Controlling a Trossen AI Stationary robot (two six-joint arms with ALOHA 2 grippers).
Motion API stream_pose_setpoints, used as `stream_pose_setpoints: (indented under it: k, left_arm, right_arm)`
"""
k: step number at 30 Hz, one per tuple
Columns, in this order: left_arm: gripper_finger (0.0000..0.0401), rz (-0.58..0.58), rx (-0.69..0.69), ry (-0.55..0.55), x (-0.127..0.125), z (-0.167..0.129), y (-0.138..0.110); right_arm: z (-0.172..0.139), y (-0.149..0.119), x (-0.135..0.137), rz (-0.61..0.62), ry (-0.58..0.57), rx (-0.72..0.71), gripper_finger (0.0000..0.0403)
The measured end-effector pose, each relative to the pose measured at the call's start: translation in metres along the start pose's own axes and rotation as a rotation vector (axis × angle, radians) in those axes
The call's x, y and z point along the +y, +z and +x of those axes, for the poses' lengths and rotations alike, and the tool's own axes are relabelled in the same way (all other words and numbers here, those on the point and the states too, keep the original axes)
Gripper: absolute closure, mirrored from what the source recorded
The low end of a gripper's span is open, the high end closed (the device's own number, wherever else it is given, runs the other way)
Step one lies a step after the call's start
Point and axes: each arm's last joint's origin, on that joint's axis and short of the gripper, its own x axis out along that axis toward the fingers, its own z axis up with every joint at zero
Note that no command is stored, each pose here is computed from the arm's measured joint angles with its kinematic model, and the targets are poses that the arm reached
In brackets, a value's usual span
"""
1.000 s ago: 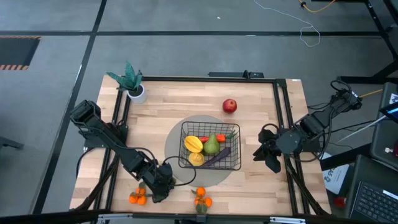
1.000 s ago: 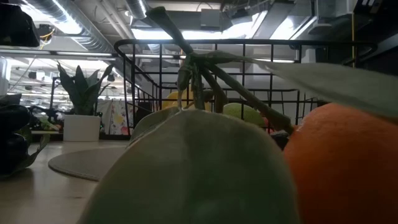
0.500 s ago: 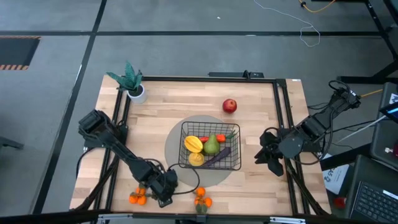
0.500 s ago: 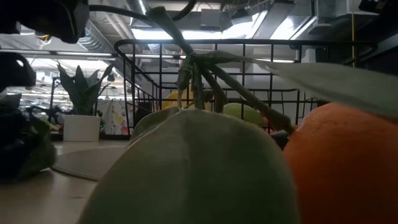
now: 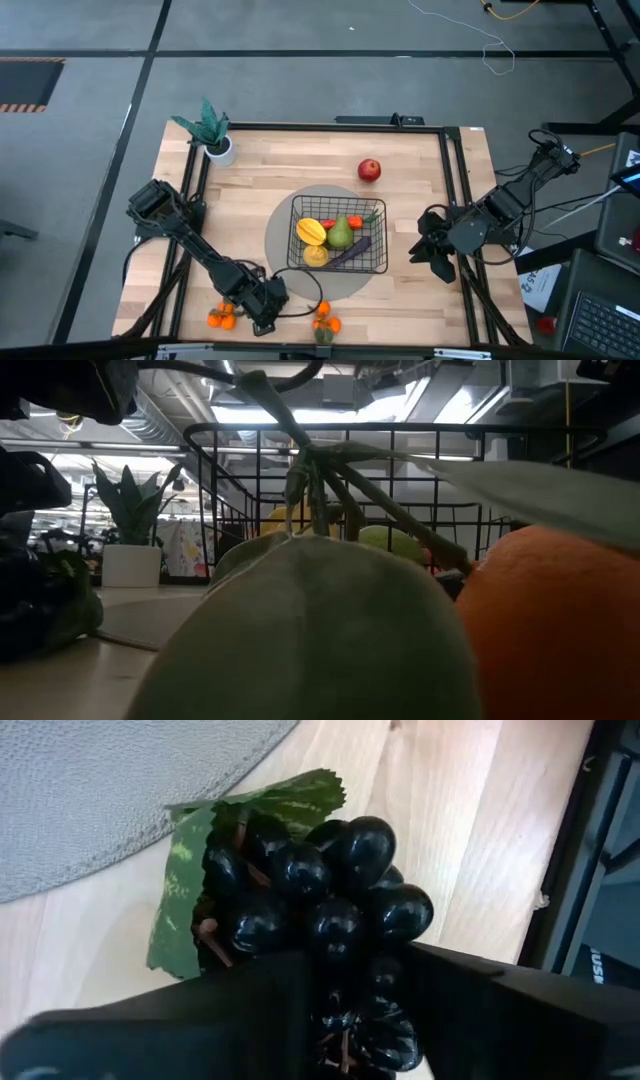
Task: Build produce basket
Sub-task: Put the purple grapes into the wire basket
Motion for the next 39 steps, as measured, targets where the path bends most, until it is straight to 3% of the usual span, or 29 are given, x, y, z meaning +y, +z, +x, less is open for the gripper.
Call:
stream_pose_setpoints:
  k: [8,14,22,31,39]
  left_arm:
    - [0.0389,-0.025,0.010,-0.001,0.001,-0.001,0.000]
    - [0.0396,-0.056,0.032,-0.042,0.000,-0.013,0.001]
    - [0.0398,-0.057,0.077,-0.120,0.008,-0.073,0.001]
    - [0.0398,0.084,-0.193,-0.265,0.012,-0.135,0.014]
    - [0.0398,0.347,-0.566,-0.359,0.005,-0.171,0.031]
  right_arm:
    - [0.000,0.000,0.000,0.000,0.000,0.000,0.0289]
    - [0.000,0.000,0.000,0.000,-0.001,0.000,0.0289]
    - [0.000,0.000,0.000,-0.001,-0.001,0.000,0.0289]
    - [0.000,0.000,0.000,-0.001,-0.001,0.001,0.0289]
    - [0.000,0.000,0.000,-0.002,-0.001,0.001,0.0289]
